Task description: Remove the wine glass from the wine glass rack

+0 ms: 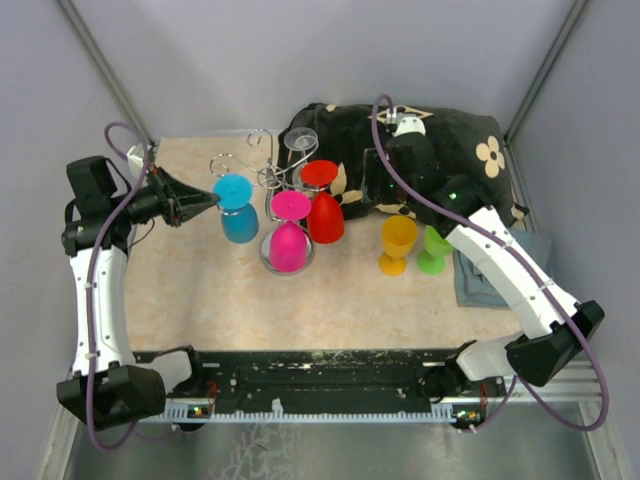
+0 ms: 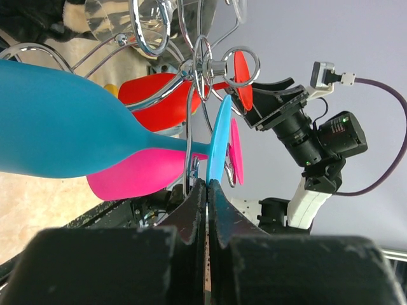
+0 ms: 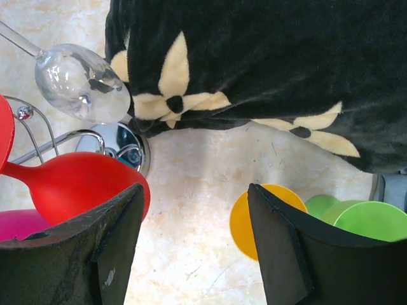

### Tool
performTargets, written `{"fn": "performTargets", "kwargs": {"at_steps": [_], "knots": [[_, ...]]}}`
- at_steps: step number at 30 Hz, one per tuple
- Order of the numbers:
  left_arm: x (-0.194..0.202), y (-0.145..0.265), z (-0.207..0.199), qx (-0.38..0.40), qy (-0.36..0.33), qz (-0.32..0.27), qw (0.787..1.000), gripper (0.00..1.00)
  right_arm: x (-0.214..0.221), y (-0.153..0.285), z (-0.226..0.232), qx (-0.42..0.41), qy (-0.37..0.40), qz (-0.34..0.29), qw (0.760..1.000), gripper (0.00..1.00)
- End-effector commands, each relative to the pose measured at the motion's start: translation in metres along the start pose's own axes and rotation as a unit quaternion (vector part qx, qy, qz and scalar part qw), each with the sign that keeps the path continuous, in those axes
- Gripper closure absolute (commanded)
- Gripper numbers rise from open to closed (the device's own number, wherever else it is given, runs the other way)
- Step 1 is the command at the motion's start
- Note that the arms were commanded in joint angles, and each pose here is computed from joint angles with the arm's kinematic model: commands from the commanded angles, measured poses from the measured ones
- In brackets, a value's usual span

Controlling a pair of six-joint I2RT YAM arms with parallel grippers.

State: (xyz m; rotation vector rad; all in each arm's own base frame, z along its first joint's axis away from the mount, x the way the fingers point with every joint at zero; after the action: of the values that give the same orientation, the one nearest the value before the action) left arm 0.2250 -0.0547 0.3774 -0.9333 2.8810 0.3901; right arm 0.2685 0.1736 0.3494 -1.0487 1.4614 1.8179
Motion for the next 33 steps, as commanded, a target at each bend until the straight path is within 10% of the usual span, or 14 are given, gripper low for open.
{"fn": "performTargets", "kwargs": {"at_steps": [1, 33], "knots": [[0.002, -0.002, -0.012, 0.015, -0.039, 0.005, 0.999, 1.00, -0.012, 0.014, -0.002, -0.003, -0.017, -0.039, 0.999, 0.33], [0.055, 0.013, -0.013, 0.028, -0.075, 0.055, 0.995, 1.00, -0.006, 0.023, -0.003, -0.020, -0.013, -0.032, 0.999, 0.34]]}}
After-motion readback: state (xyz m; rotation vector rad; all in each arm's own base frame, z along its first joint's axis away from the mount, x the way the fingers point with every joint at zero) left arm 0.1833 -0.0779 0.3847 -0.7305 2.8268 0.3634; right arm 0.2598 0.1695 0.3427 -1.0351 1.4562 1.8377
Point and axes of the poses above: each gripper's point midway between its finger pads, its own y axis back along the fingers, its own z axis along the line the jaws close on, x = y × z, the point moved 7 cm from there along y, back along the fingers, and after that the axes turned 4 degrees about y, right-handed, at the moved point
